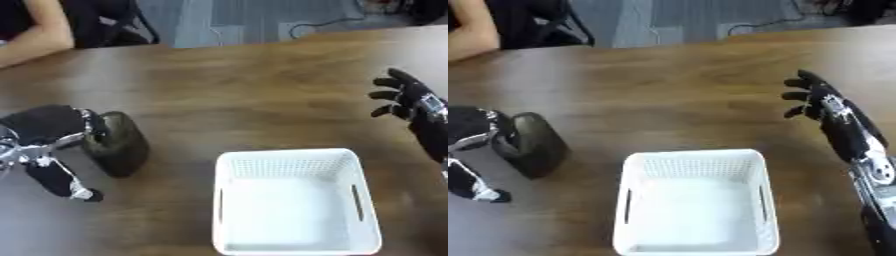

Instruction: Pick up objects on the table and place them in the box.

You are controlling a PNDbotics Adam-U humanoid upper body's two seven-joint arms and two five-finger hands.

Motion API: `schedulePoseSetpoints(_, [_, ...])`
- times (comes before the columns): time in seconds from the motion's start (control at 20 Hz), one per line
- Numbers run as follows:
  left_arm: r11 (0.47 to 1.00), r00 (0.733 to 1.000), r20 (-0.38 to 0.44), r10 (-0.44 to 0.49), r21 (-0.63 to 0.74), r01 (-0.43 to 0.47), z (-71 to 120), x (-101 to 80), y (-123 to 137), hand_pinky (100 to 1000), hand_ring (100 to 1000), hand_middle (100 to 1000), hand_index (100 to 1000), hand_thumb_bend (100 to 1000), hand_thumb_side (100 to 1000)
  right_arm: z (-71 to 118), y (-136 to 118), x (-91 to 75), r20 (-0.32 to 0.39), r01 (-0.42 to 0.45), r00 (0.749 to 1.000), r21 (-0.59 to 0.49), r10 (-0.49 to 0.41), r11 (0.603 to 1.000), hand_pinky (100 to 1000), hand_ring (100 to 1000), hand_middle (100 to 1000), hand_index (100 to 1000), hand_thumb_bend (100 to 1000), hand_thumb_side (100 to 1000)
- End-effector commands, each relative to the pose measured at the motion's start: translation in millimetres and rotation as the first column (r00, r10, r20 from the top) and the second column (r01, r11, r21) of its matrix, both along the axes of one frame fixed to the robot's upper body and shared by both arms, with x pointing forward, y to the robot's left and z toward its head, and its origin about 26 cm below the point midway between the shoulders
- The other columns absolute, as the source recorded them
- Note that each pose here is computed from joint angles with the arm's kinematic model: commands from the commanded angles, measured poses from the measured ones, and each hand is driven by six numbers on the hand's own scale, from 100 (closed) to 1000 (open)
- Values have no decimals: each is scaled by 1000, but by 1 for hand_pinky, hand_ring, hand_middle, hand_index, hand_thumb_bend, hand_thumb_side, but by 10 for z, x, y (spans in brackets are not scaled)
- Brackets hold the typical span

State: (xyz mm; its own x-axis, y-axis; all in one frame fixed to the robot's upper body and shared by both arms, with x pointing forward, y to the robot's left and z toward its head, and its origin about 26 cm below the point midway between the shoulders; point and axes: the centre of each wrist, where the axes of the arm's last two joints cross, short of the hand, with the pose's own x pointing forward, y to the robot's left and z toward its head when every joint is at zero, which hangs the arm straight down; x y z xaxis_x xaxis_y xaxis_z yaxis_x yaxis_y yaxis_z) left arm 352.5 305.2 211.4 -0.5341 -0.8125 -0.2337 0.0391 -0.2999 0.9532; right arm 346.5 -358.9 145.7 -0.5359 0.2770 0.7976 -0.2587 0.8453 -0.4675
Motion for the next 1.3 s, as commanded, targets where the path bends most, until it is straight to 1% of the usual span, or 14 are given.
schedulePoseSetpoints(0.05, [1000, 999, 49, 21, 7, -22, 150, -24, 68, 100, 100, 555, 662, 626, 404, 111, -30, -13, 29, 4, 1000, -17, -3, 1000, 655, 826, 865, 1000, 100, 1000])
schedulePoseSetpoints(0.2, [1000, 997, 65, 30, 0, -30, 142, -2, 59, 100, 100, 561, 668, 629, 404, 109, -30, -12, 29, 4, 1000, -16, -3, 1000, 655, 826, 865, 1000, 100, 1000])
schedulePoseSetpoints(0.25, [1000, 997, 73, 30, -1, -30, 147, 10, 49, 100, 100, 589, 697, 629, 405, 110, -29, -11, 29, 3, 1000, -16, -3, 1000, 655, 826, 865, 1000, 100, 1000])
schedulePoseSetpoints(0.35, [1000, 995, 96, 27, -6, -27, 167, 47, 11, 100, 100, 603, 709, 630, 402, 111, -23, -8, 29, 1, 1000, -16, 0, 1000, 655, 827, 865, 1000, 100, 1000])
schedulePoseSetpoints(0.6, [999, 990, 139, 29, -26, -25, 185, 169, -82, 100, 100, 607, 713, 628, 401, 118, -9, 0, 32, -5, 999, -15, 6, 1000, 655, 826, 865, 1000, 100, 1000])
schedulePoseSetpoints(0.85, [999, 990, 138, 41, -26, -37, 119, 224, -80, 100, 100, 596, 704, 631, 399, 122, -15, 3, 35, -3, 999, -15, 4, 1000, 655, 826, 865, 1000, 100, 1000])
schedulePoseSetpoints(1.3, [998, 990, 127, 55, -17, -53, 84, 221, -34, 100, 100, 580, 691, 626, 403, 124, -14, 5, 36, -3, 999, -16, 4, 1000, 655, 827, 865, 1000, 100, 1000])
